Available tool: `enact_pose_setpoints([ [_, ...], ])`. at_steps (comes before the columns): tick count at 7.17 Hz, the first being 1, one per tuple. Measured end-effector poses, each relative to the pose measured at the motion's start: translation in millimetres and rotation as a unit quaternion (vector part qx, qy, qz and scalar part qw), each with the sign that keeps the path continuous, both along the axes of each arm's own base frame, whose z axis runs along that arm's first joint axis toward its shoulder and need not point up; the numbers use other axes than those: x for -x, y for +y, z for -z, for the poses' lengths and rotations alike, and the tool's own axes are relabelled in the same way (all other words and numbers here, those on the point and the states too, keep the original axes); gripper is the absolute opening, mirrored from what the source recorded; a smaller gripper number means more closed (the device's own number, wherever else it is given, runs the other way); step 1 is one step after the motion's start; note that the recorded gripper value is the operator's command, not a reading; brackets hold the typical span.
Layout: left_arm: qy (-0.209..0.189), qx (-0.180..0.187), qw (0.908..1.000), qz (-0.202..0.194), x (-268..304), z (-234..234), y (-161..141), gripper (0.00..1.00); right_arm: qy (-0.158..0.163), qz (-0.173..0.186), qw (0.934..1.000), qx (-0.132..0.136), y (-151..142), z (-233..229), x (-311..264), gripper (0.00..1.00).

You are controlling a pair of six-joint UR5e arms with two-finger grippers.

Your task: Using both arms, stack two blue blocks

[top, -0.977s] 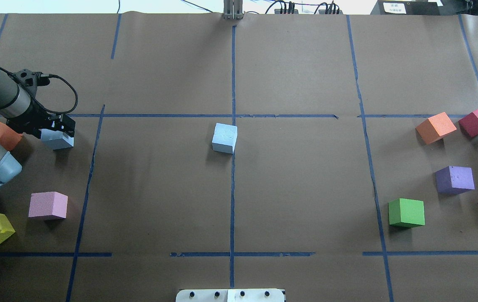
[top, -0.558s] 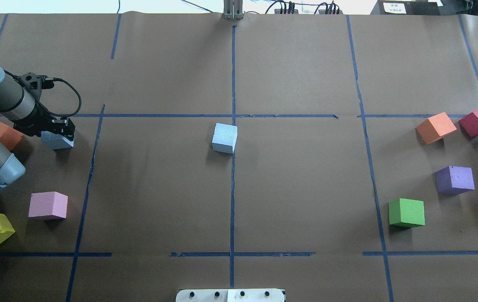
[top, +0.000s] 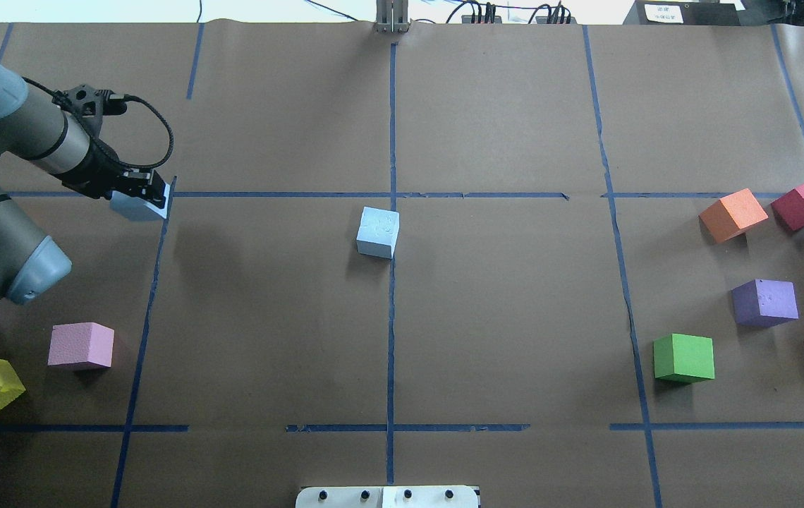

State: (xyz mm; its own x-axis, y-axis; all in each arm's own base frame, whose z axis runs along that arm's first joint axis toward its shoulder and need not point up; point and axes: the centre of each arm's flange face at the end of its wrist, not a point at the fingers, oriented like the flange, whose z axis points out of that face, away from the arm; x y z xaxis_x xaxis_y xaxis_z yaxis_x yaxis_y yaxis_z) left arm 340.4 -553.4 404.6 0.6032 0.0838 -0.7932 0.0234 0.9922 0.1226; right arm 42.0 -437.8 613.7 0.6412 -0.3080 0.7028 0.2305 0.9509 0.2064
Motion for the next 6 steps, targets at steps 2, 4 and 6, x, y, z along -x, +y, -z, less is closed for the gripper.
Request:
enact_pose_setpoints([
  [2, 0.000, -0.012, 0.9996, -0.026, -64.1, 113.2, -8.1, 0.37, 0.000, -0.001, 1.0000, 0.001, 0.0, -0.3, 0.0, 1.00],
  [4, -0.023, -0.044, 0.9981, -0.036, -138.3, 209.6, 2.5, 0.37, 0.000, -0.001, 1.0000, 0.002, 0.1, -0.5, 0.0, 1.00],
  [6, -0.042, -0.062, 0.9960, -0.049, -197.9, 256.3, 12.5, 0.37, 0.000, -0.001, 1.0000, 0.002, 0.0, -0.7, 0.0, 1.00],
])
